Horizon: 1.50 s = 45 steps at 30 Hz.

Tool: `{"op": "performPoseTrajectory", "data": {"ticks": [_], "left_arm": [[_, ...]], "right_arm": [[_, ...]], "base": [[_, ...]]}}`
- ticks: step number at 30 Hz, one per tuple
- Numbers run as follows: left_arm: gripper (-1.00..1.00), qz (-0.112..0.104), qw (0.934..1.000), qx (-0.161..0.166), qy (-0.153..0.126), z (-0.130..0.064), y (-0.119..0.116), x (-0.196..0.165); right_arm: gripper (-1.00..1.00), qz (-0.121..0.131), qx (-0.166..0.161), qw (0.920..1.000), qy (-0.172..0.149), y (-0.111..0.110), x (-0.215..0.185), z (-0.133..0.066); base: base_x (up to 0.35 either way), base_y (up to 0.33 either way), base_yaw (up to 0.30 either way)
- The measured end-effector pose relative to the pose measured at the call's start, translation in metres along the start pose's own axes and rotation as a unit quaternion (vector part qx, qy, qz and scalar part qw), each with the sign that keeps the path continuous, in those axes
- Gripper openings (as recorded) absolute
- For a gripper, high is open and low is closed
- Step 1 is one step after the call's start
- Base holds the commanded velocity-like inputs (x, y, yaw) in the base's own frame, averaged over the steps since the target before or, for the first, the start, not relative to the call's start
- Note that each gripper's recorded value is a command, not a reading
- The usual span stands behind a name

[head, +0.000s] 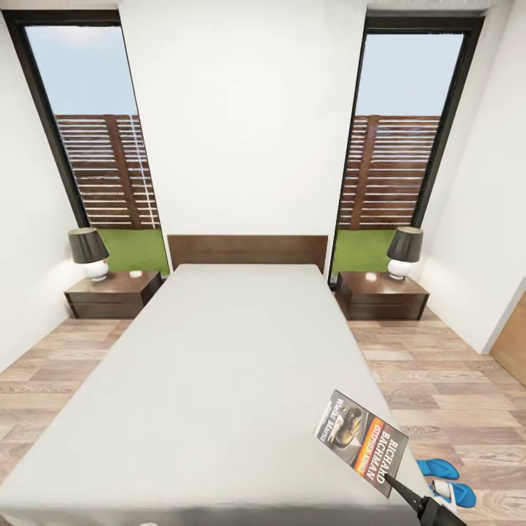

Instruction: In the bedroom, move the book from the bed onto either nightstand, and place the two sandals side by side next to the bed.

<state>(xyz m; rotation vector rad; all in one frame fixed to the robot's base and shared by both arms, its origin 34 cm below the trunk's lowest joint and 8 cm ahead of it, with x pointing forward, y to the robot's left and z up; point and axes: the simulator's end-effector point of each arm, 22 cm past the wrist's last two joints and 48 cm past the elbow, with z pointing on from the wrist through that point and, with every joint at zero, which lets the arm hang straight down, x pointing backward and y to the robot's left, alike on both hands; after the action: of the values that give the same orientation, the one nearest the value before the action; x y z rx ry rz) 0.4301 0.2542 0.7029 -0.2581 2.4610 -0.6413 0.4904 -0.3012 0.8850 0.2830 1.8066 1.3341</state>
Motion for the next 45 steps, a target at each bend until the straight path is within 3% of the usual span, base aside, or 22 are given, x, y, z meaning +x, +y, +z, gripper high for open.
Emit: {"op": "performPoseTrajectory", "data": {"ticks": [12,14,17,20,22,26,34,36,40,45], "left_arm": [[1.00,0.004,1.0000,0.004,-0.008,-0.001,-0.004,-0.007],[1.00,0.012,0.9998,0.014,-0.003,-0.001,-0.009,-0.006],[1.00,0.042,0.9973,0.057,0.020,-0.002,-0.029,0.005],[1.00,0.072,0.9882,0.127,0.047,-0.010,-0.058,0.018],[1.00,0.080,0.9840,0.149,0.054,-0.013,-0.067,0.022],[1.00,0.086,0.9813,0.163,0.057,-0.015,-0.073,0.023],[1.00,0.090,0.9793,0.174,0.051,-0.018,-0.078,0.018],[1.00,0.089,0.9768,0.188,0.049,-0.021,-0.085,0.017],[1.00,0.088,0.9617,0.255,0.048,-0.043,-0.099,0.007],[1.00,0.093,0.9573,0.270,0.043,-0.050,-0.101,-0.001]], "right_arm": [[-1.00,-0.006,-0.006,1.0000,-0.004,0.006,-0.005,0.001],[-1.00,-0.008,-0.007,0.9999,-0.004,0.007,-0.006,0.001],[-1.00,-0.009,-0.009,0.9999,-0.005,0.008,-0.007,0.002],[-1.00,-0.011,-0.010,0.9999,-0.006,0.010,-0.008,0.002],[-1.00,-0.012,-0.011,0.9998,-0.007,0.011,-0.009,0.002],[-1.00,-0.014,-0.013,0.9998,-0.008,0.013,-0.011,0.002],[-1.00,-0.043,-0.017,0.9989,-0.013,0.017,-0.014,0.003],[-1.00,-0.045,-0.018,0.9987,-0.013,0.018,-0.015,0.003],[-1.00,-0.048,-0.021,0.9985,-0.015,0.020,-0.017,0.003],[-1.00,-0.050,-0.023,0.9983,-0.016,0.022,-0.019,0.003]], "base": [[0.000,0.000,0.000],[0.000,0.000,0.000],[0.000,0.000,0.000],[0.000,0.000,0.000],[0.000,0.000,0.000],[0.000,0.000,0.000],[0.000,0.000,0.000],[0.000,0.000,0.000],[0.000,0.000,0.000],[0.000,0.000,0.000]]}}
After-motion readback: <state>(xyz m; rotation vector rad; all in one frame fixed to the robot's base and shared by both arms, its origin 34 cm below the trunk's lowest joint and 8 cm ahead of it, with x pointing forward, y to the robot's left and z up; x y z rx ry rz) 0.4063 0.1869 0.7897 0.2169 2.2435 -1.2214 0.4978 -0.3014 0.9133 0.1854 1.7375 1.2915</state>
